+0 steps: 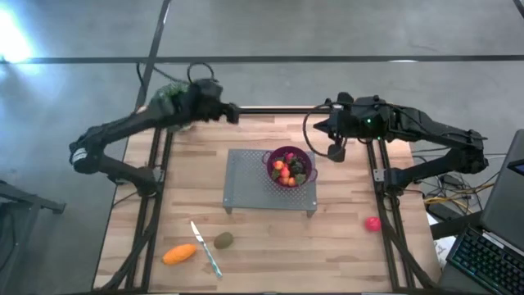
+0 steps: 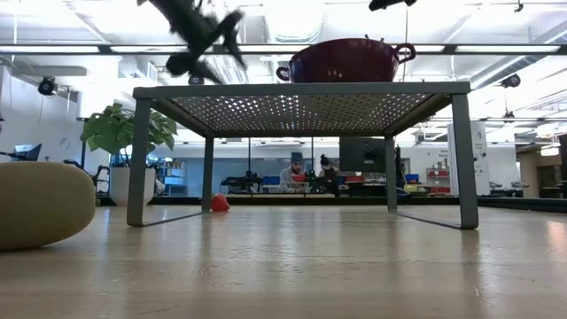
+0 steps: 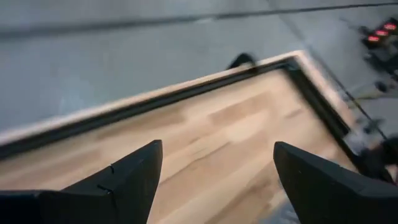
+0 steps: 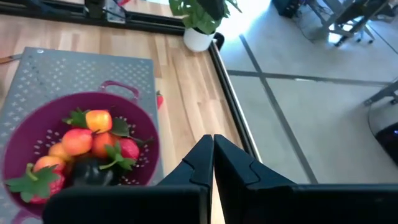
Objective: Pick & Place Fruit
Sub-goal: Put the strawberry in the purple strainer bowl on the shelf
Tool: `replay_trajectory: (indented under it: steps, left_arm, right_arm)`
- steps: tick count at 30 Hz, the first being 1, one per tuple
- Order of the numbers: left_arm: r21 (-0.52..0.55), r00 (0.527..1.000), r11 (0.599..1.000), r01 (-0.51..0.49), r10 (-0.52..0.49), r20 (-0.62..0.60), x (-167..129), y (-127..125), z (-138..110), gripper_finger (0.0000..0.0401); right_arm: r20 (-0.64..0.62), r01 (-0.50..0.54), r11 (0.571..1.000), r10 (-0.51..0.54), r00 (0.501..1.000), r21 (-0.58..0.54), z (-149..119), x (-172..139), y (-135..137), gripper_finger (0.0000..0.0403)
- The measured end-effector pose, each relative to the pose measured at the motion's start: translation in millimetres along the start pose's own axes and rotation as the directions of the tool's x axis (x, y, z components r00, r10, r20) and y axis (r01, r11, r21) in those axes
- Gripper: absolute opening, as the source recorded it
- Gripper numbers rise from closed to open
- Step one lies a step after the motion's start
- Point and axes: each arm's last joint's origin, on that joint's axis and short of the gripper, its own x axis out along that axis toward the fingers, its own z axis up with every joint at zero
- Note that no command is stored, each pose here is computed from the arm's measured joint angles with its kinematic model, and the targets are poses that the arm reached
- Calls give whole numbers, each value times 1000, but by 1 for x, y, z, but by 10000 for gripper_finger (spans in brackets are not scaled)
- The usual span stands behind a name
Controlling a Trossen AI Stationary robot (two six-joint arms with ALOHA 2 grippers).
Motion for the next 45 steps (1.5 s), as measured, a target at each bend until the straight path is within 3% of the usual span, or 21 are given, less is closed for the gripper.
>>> replay_trajectory:
  steps: [6, 17, 23, 29, 36, 40, 45]
  left_arm:
    - [-167, 980, 982, -88, 55, -192, 31, 51, 6, 312]
    - [-154, 888, 970, -187, 100, -449, 102, 67, -28, 312]
    - [-163, 794, 963, -213, 73, -603, 119, 75, -47, 312]
    - [-124, 731, 957, -261, 113, -673, 124, 80, -58, 312]
    - [-109, 695, 953, -283, 125, -708, 129, 84, -75, 312]
    - [-130, 690, 952, -277, 103, -716, 132, 89, -86, 312]
    - [-144, 717, 956, -255, 87, -692, 136, 92, -91, 312]
  right_arm:
    - [-3, 2, 1000, -2, 1000, -4, -1, 1, -1, 8]
    - [-35, -5, 1000, 5, 999, -20, -4, 1, 0, 8]
    - [-71, -13, 1000, 12, 997, -20, -7, 1, 0, 8]
    - [-70, -14, 1000, 12, 997, -20, -7, 1, 0, 8]
    - [-70, -14, 1000, 13, 997, -20, -7, 1, 1, 8]
    - [-71, -14, 1000, 13, 997, -20, -7, 1, 1, 8]
    - [-71, -14, 1000, 13, 997, -20, -7, 1, 1, 8]
